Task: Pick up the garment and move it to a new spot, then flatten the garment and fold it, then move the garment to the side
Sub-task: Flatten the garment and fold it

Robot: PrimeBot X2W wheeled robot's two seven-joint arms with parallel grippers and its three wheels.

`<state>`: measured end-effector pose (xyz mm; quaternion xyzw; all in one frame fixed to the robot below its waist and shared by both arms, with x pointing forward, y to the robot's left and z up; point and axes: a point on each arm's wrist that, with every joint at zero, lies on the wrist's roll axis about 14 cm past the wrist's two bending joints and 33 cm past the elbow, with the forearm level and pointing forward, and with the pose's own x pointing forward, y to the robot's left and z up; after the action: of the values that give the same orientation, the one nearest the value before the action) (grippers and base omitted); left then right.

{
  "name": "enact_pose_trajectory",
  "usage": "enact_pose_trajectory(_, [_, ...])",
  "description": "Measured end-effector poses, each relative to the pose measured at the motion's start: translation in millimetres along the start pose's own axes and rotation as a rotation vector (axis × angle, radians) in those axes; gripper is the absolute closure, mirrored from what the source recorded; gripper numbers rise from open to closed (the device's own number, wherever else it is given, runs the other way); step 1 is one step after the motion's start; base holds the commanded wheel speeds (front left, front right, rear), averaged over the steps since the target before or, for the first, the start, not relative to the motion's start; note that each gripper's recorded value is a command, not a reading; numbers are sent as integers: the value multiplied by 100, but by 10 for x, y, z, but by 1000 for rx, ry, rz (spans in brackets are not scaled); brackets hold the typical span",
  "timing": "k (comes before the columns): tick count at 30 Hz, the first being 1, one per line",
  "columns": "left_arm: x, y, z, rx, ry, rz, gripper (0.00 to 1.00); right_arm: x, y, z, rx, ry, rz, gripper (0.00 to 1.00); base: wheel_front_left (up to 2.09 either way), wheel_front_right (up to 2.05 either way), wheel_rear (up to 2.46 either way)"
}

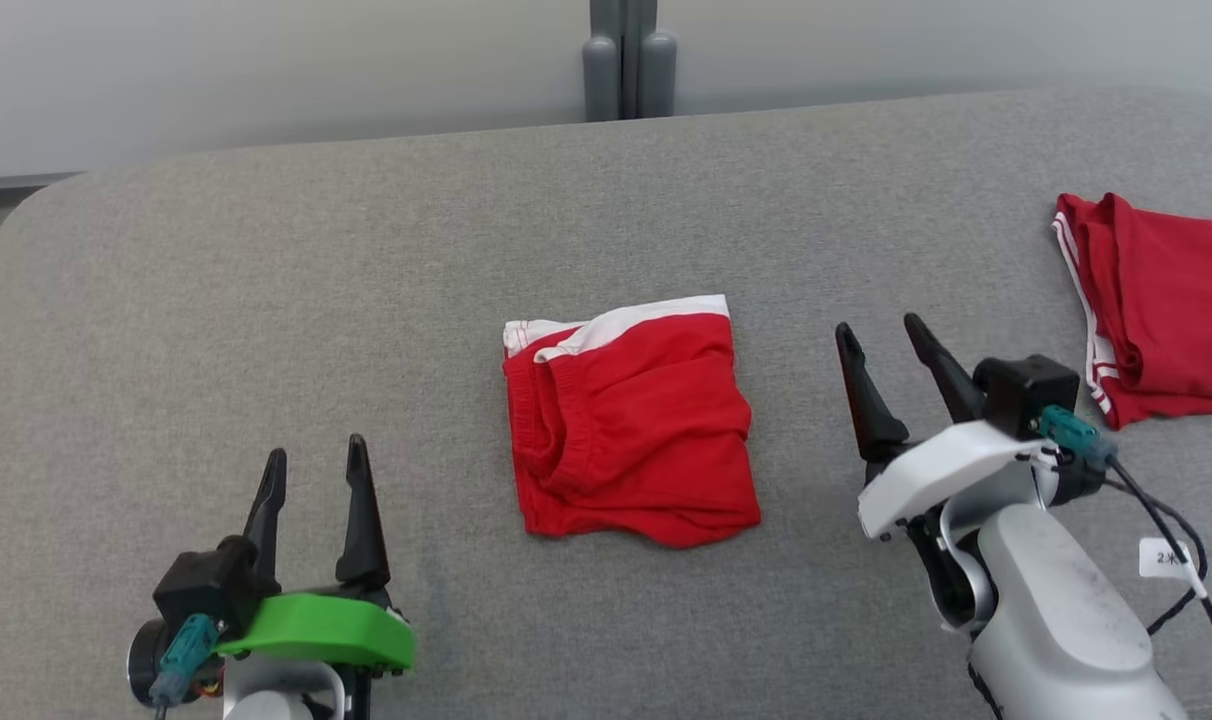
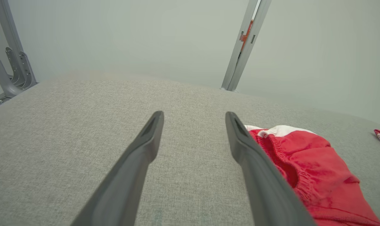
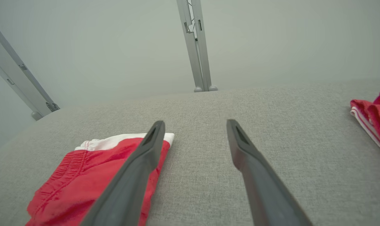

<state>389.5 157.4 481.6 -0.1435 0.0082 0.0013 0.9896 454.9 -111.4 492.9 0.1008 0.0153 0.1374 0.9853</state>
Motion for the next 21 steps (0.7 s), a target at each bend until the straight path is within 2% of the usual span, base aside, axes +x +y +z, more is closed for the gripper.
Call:
enact_pose_trajectory(10, [-252, 101, -136, 21, 39, 23, 0, -418, -67, 97, -12, -68, -75, 0, 0, 0, 0])
enact_pose_trajectory(21, [-367, 136, -81, 20, 18, 33, 0, -523, 61, 141, -7, -87, -51, 0, 0, 0, 0])
